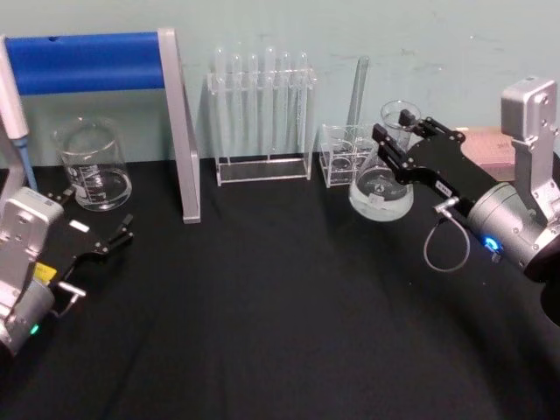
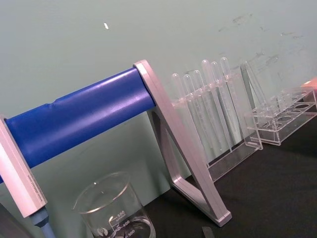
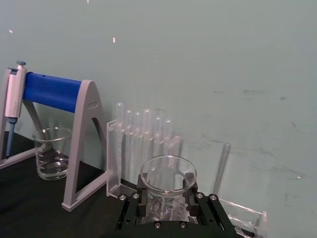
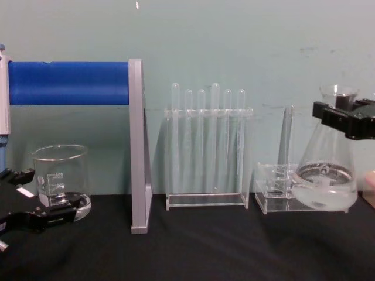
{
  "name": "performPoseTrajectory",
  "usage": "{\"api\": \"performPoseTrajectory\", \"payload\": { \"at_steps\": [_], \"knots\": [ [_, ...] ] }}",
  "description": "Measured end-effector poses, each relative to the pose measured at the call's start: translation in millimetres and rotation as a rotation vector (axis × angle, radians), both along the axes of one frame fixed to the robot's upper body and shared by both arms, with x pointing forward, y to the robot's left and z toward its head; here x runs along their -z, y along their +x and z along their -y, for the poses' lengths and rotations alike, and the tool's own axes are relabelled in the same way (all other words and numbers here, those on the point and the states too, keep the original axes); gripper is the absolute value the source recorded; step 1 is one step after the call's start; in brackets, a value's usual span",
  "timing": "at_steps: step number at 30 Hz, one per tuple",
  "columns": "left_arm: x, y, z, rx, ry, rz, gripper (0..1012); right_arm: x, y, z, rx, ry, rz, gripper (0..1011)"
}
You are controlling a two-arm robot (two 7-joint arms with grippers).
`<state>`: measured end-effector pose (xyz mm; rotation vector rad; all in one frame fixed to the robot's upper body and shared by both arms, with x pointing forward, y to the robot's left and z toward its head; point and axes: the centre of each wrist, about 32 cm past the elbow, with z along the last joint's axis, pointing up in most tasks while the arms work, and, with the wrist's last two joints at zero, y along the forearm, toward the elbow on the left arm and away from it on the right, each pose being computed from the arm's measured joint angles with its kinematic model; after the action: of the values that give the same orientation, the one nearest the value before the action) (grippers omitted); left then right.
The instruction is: Grasp the erlenmeyer flask with one hand, shake it three times, then place it back.
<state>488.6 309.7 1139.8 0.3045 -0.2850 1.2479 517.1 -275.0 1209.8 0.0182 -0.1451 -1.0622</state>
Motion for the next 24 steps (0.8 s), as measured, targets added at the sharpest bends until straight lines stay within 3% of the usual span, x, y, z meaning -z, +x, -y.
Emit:
{"api": "performPoseTrajectory", "payload": {
  "at_steps": [9,24],
  "knots": [
    [0.0,0.0,0.0,0.0,0.0,0.0,1001,1.2,-0.3,-4.2,-0.02,0.004,-0.006,456],
    [0.0,0.0,0.0,0.0,0.0,0.0,1001,5.8,-3.0,-38.2,-0.185,0.015,-0.034,456]
  ]
}}
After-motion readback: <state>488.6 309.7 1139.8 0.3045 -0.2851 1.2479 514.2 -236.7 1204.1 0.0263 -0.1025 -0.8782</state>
